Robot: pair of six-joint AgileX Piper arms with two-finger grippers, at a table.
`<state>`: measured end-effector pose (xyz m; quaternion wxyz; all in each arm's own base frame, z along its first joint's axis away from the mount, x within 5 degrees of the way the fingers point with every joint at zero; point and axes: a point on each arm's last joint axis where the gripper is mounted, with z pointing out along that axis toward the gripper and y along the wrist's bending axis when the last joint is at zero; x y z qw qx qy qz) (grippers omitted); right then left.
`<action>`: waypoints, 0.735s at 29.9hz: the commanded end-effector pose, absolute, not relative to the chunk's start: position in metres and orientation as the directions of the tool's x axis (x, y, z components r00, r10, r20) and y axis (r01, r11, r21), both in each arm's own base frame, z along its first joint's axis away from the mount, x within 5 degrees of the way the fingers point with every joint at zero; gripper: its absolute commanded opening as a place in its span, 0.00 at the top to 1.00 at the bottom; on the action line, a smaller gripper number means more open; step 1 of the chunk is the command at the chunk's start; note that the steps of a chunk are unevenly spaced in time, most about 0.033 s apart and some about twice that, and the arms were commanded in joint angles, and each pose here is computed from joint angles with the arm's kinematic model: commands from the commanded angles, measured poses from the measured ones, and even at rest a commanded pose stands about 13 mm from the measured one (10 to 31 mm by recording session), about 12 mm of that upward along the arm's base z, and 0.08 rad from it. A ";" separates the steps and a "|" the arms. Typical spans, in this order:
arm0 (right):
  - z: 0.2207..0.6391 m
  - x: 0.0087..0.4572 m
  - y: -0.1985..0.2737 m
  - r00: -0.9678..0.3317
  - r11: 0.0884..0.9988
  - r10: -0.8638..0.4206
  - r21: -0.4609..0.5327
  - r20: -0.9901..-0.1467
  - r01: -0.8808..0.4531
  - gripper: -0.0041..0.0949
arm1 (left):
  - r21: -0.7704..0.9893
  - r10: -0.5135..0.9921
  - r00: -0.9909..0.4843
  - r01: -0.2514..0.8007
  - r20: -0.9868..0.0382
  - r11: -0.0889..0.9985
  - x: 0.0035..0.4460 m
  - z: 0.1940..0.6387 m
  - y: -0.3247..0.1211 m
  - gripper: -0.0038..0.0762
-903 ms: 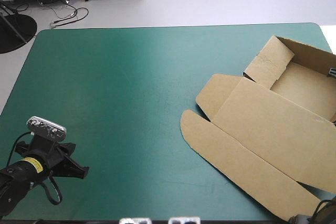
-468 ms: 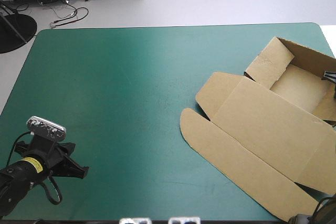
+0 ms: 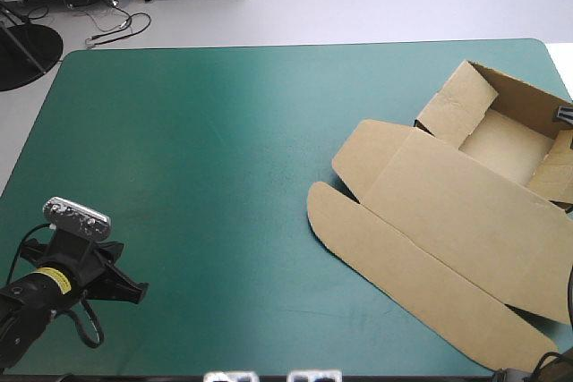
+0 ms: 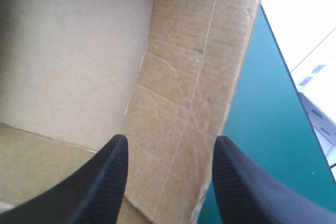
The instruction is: Fold the box
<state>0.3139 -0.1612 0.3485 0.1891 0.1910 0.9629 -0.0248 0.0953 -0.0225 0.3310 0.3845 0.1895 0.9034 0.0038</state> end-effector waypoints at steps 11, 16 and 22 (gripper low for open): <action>0.463 0.234 -0.097 -0.648 0.937 0.343 0.206 -0.680 0.281 0.51 | 0.163 0.331 -0.565 0.327 -0.756 0.931 0.099 0.344 -0.024 0.96; 0.481 0.194 -0.060 -0.608 0.966 0.260 0.198 -0.750 0.168 0.64 | 0.156 0.326 -0.562 0.328 -0.761 0.932 0.097 0.343 -0.024 0.96; 0.466 0.147 -0.019 -0.617 0.989 0.132 0.141 -0.775 0.035 0.83 | 0.144 0.300 -0.514 0.322 -0.803 0.936 0.089 0.334 -0.022 0.96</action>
